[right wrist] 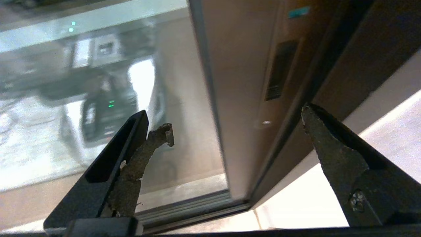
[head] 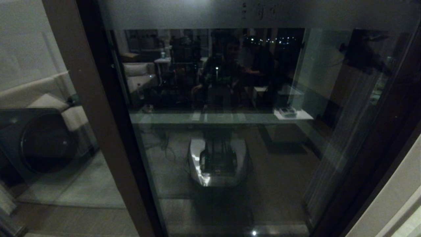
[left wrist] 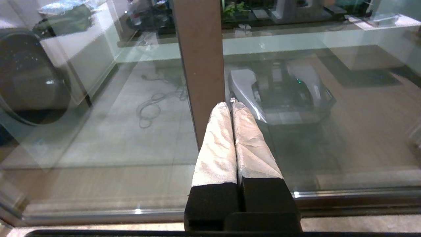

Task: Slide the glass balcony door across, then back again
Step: Open the slid door

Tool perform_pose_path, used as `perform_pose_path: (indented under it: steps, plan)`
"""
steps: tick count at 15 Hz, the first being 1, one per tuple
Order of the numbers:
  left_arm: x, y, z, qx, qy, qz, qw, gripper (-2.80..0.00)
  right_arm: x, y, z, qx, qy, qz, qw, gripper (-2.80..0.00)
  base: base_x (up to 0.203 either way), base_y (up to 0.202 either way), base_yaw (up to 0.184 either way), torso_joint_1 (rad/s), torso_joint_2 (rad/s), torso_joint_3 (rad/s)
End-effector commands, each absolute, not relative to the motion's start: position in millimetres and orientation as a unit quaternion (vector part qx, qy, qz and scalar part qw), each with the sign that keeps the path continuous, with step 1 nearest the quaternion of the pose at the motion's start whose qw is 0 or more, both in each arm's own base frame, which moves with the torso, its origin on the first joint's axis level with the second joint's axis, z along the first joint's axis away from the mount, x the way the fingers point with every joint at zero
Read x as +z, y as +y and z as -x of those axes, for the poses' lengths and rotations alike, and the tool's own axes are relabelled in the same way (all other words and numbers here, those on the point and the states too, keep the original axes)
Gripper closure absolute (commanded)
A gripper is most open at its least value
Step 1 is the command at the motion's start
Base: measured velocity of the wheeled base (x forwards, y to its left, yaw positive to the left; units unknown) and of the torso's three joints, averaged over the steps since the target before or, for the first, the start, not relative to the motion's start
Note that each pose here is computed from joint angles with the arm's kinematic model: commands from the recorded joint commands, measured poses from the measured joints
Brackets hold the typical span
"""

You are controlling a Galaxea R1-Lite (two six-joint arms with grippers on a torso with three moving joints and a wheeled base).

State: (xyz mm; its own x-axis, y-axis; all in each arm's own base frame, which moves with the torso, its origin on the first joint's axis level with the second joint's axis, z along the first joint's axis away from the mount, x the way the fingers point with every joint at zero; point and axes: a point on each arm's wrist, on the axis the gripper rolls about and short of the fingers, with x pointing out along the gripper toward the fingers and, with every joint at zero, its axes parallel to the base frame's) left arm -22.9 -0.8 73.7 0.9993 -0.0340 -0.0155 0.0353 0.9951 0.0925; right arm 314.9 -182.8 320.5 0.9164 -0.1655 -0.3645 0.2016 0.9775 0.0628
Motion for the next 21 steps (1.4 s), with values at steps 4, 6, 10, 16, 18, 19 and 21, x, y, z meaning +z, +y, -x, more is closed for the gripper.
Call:
perform_pose_path:
  steps: [4,6,10,16,18,19,21]
  plan:
    - [73,-1,23,-0.017,0.008,-0.047,0.999,0.0,315,-184,-319,-0.065,0.185,-0.058,0.979,-2.8,0.0,0.0,0.0,0.0,0.0,0.0]
    - [73,-1,23,-0.017,0.008,-0.047,0.999,0.0,310,-186,-324,-0.042,0.187,-0.066,0.979,-2.8,0.0,0.0,0.0,0.0,0.0,0.0]
    - [73,-1,23,-0.018,0.008,-0.047,0.999,0.0,303,-192,-334,-0.044,0.182,-0.063,0.98,-2.8,0.0,0.0,0.0,0.0,0.0,0.0]
    - [73,-1,23,-0.018,0.008,-0.047,0.999,0.0,292,-200,-347,-0.056,0.175,-0.057,0.981,-2.8,0.0,0.0,0.0,0.0,0.0,0.0]
    - [73,-1,23,-0.017,0.008,-0.047,0.999,0.0,291,-201,-348,-0.056,0.177,-0.058,0.981,-2.8,0.0,0.0,0.0,0.0,0.0,0.0]
    - [73,-1,23,-0.017,0.008,-0.047,0.999,0.0,291,-201,-349,-0.056,0.176,-0.057,0.981,-2.8,0.0,0.0,0.0,0.0,0.0,0.0]
    - [73,-1,23,-0.018,0.008,-0.047,0.999,0.0,288,-202,-353,-0.054,0.178,-0.06,0.981,-2.8,0.0,0.0,0.0,0.0,0.0,0.0]
